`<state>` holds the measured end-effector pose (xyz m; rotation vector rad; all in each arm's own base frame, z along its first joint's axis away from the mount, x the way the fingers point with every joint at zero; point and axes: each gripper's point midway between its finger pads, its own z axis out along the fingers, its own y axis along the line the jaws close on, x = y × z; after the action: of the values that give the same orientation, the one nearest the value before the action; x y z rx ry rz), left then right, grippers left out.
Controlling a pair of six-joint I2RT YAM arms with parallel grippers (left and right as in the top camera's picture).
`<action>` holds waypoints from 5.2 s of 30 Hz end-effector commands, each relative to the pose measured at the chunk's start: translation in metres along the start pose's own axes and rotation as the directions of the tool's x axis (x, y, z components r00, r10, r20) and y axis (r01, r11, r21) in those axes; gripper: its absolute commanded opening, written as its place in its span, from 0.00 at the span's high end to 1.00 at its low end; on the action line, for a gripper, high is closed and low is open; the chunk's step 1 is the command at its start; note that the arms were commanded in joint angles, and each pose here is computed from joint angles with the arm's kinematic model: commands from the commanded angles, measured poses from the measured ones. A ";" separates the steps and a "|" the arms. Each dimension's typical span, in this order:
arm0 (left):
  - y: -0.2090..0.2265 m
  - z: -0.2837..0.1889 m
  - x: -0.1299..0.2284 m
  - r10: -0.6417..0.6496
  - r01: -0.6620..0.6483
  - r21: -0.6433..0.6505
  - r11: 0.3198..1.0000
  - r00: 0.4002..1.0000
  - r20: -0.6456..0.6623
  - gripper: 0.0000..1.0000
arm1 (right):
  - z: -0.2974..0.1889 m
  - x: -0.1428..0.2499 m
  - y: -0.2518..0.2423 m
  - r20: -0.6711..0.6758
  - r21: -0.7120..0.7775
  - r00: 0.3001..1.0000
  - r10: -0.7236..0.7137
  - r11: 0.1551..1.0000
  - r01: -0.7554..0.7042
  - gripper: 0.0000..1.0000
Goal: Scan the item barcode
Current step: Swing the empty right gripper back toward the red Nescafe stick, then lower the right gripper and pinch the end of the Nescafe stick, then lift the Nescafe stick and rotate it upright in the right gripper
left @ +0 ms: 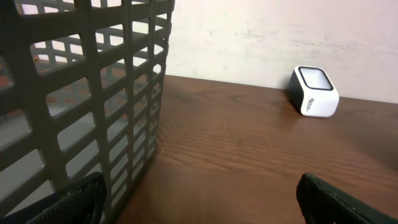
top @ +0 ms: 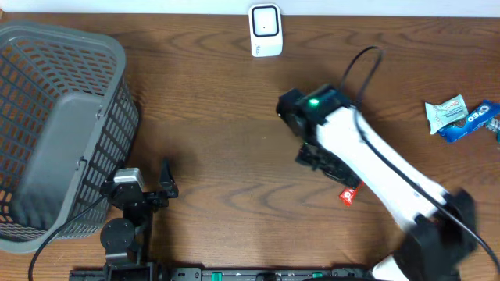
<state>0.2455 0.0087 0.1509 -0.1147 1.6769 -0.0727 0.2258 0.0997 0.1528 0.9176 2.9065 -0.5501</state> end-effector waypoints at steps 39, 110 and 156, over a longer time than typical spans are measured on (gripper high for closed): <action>0.000 0.001 0.015 0.014 -0.014 0.007 1.000 0.999 -0.052 0.02 | 0.133 -0.054 0.013 0.035 -0.400 0.997 -0.068 0.913 0.077 0.40; 0.000 0.001 0.016 0.014 -0.014 0.007 1.000 0.999 -0.052 0.02 | 0.146 -0.019 0.037 -0.031 -0.545 0.999 -0.040 0.838 0.016 0.06; 0.000 0.001 0.016 0.014 -0.014 0.007 1.000 0.999 -0.052 0.02 | 0.211 -0.013 0.054 -0.268 -0.268 0.963 -0.029 0.962 -0.046 0.51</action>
<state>0.2455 0.0087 0.1505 -0.1151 1.6784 -0.0724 0.2941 0.0560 -0.0100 1.0076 2.9313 0.0432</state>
